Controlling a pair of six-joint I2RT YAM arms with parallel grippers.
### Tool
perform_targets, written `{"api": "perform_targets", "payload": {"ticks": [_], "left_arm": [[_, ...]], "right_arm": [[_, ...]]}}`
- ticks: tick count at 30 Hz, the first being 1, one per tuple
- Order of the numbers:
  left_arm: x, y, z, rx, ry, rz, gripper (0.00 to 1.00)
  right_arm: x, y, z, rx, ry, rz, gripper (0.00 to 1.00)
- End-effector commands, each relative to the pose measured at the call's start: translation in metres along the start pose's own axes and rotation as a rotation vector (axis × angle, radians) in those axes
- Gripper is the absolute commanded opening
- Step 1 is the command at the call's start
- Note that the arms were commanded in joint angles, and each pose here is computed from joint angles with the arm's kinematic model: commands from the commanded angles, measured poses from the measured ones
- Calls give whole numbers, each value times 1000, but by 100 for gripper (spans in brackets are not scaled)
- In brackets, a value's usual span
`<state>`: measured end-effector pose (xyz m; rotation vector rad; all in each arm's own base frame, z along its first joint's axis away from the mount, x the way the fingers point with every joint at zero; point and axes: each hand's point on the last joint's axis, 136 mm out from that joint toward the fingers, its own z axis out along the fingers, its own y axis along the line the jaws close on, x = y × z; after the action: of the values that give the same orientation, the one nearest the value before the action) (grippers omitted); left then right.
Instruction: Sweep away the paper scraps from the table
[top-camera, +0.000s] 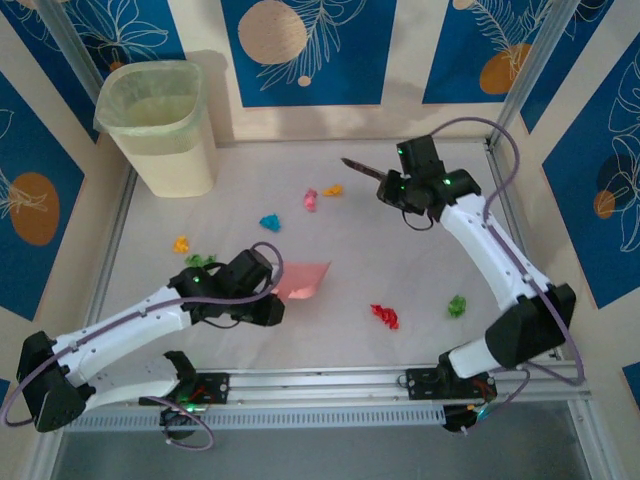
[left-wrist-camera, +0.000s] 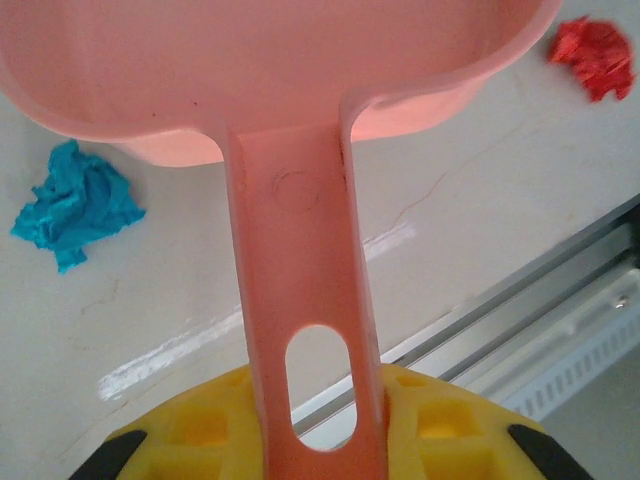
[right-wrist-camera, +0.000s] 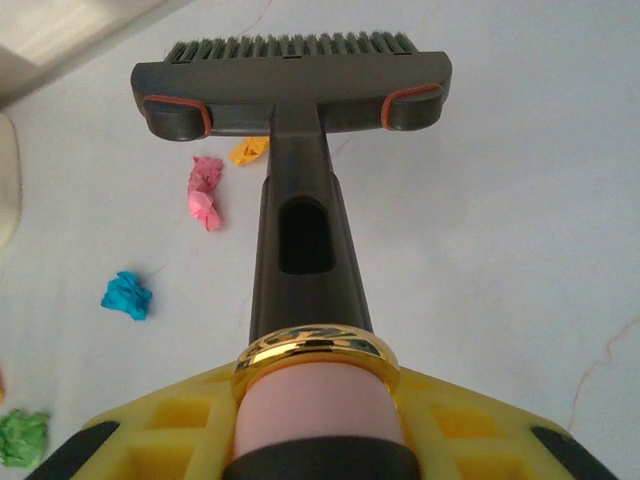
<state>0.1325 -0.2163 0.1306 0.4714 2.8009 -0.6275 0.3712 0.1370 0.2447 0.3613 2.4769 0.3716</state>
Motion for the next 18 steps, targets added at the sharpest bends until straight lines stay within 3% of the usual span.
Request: {"api": "perform_targets", "payload": {"ticks": [1, 10, 18], "left_arm": [[7, 11, 1, -61, -9, 30, 0], [18, 20, -3, -68, -27, 21, 0], [21, 25, -12, -74, -50, 17, 0]], "right_arm": [[-10, 14, 7, 29, 13, -125, 0], [-20, 23, 51, 188, 61, -253, 0], [10, 14, 76, 224, 154, -349, 0]]}}
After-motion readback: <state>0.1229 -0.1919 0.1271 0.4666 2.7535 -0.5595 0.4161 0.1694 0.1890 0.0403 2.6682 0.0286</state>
